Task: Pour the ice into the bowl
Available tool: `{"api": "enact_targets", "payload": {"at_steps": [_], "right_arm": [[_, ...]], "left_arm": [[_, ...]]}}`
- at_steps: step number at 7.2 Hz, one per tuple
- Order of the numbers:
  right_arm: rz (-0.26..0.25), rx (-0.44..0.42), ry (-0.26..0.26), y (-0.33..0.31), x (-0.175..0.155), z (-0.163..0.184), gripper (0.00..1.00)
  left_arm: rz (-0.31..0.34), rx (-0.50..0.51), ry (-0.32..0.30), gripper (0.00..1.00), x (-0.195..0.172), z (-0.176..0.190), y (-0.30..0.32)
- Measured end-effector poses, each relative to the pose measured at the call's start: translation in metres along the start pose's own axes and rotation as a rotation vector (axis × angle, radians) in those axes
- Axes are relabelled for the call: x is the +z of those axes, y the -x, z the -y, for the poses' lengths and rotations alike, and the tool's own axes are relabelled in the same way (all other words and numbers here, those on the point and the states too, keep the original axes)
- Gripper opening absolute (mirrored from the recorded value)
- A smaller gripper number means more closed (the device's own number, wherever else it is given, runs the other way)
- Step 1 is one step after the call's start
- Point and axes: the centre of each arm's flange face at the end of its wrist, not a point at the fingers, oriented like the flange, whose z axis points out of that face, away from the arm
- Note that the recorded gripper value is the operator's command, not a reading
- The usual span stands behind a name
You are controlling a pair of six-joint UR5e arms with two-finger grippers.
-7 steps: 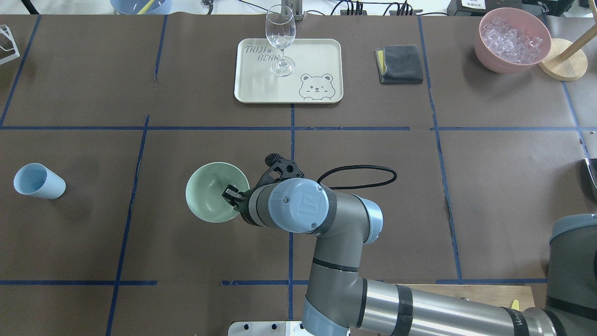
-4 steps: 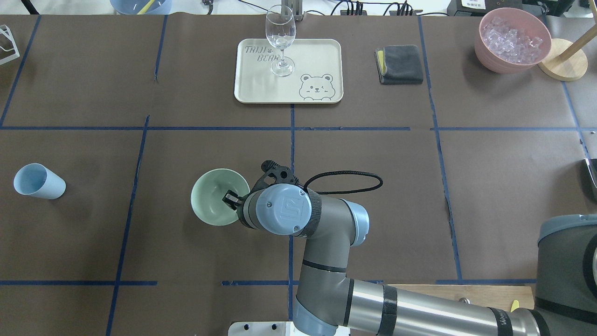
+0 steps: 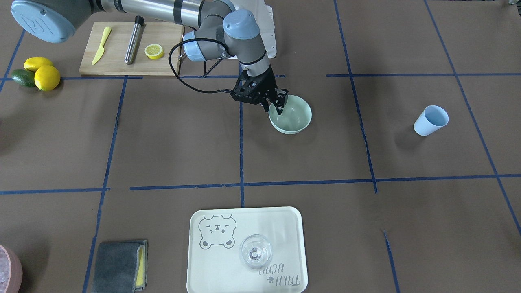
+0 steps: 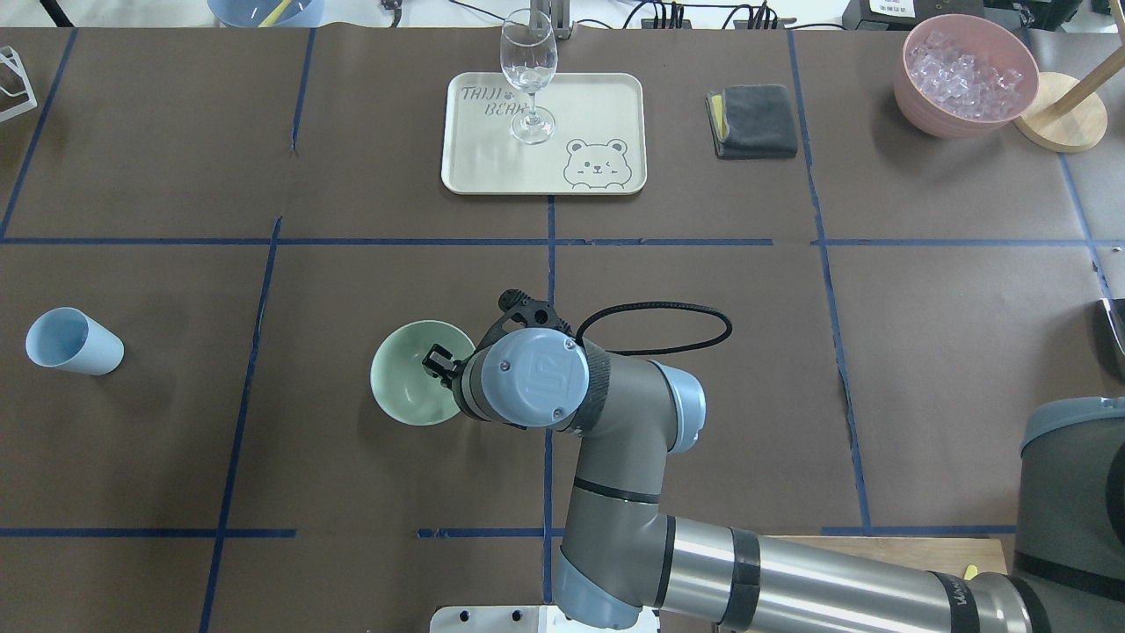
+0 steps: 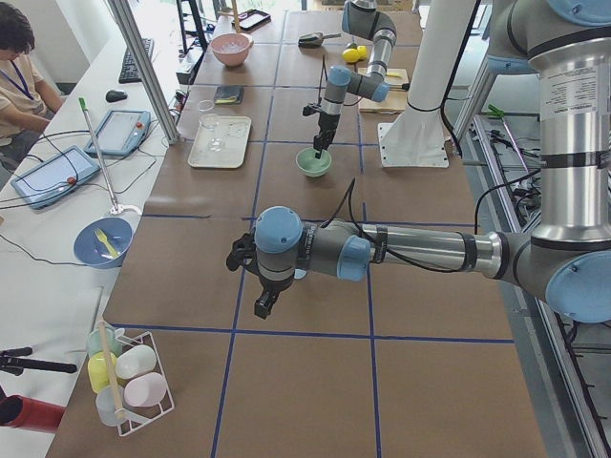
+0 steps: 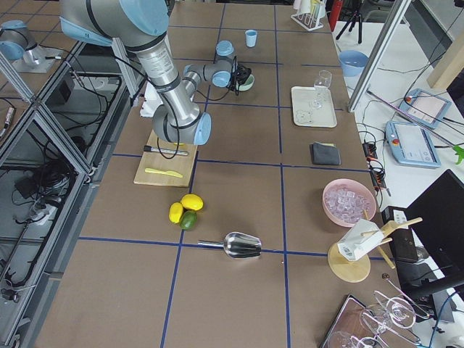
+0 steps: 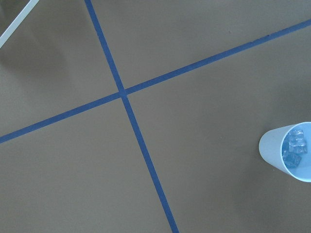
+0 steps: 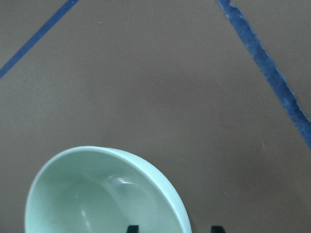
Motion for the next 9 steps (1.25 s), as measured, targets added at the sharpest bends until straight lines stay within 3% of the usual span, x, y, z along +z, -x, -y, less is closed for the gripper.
{"api": "enact_targets", "payload": {"at_steps": [2, 3, 5, 7, 9], "right_arm": [[0.035, 0.011, 0.018, -0.016, -0.058, 0.038, 1.00], [0.042, 0.004, 0.017, -0.028, -0.073, 0.053, 1.00], [0.040, -0.004, 0.010, -0.039, -0.079, 0.065, 1.00], [0.031, -0.006, 0.002, -0.046, -0.076, 0.069, 1.00], [0.024, -0.006, -0.004, -0.050, -0.074, 0.070, 1.00]], "left_arm": [[-0.004, 0.029, -0.078, 1.00, 0.004, 0.004, -0.012], [-0.021, 0.037, -0.104, 1.00, 0.015, 0.011, -0.030], [-0.071, -0.054, -0.185, 1.00, 0.041, 0.012, -0.081], [-0.029, -0.086, -0.328, 0.97, 0.081, -0.013, -0.138], [-0.025, -0.213, -0.402, 0.98, 0.093, -0.040, -0.163]]}}
